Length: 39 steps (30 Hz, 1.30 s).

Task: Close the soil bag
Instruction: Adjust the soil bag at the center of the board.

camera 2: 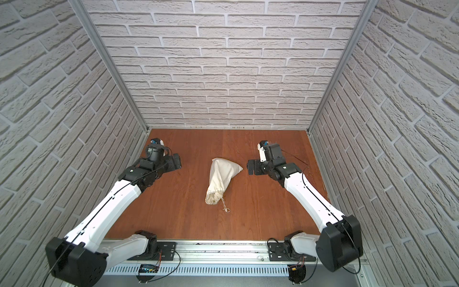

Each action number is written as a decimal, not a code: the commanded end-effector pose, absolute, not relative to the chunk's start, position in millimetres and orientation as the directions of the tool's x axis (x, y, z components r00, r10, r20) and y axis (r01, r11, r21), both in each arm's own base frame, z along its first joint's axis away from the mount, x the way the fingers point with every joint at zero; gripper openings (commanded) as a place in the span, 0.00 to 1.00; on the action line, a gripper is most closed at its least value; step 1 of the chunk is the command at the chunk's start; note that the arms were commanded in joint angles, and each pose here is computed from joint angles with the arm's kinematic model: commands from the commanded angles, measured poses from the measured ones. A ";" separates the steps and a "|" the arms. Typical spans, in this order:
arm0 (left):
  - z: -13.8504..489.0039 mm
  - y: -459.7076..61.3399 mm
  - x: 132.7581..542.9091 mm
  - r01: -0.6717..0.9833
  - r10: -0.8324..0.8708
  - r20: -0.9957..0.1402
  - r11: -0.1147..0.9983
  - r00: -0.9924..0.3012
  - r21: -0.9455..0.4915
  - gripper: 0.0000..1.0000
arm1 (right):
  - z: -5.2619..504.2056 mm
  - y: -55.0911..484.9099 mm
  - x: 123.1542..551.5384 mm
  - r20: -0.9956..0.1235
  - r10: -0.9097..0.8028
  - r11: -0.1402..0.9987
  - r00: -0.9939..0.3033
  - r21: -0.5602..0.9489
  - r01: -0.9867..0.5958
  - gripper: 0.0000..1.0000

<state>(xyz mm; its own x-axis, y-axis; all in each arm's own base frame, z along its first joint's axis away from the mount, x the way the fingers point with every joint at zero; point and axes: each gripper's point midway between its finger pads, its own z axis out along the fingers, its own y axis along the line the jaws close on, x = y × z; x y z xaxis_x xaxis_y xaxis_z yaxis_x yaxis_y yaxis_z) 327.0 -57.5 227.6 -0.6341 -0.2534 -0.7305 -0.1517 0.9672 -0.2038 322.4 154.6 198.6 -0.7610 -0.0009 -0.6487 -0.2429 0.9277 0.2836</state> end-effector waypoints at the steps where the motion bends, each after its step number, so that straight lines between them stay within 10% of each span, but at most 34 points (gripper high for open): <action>1: 226.4 -96.3 304.2 -0.015 -0.235 -0.669 0.948 -0.705 -0.317 0.98 | 213.2 171.2 284.0 -0.570 0.036 0.872 -0.821 0.420 -0.253 1.00; 20: 192.0 -203.5 206.2 0.404 0.123 -0.611 0.846 -0.782 -0.347 0.98 | 182.1 224.0 180.5 -0.468 -0.132 0.784 -0.874 0.490 -0.381 0.84; 39: 148.2 -211.7 201.2 0.362 0.151 -0.560 0.887 -0.814 -0.286 0.91 | 150.9 282.2 181.0 -0.472 -0.276 0.758 -0.837 0.429 -0.492 0.78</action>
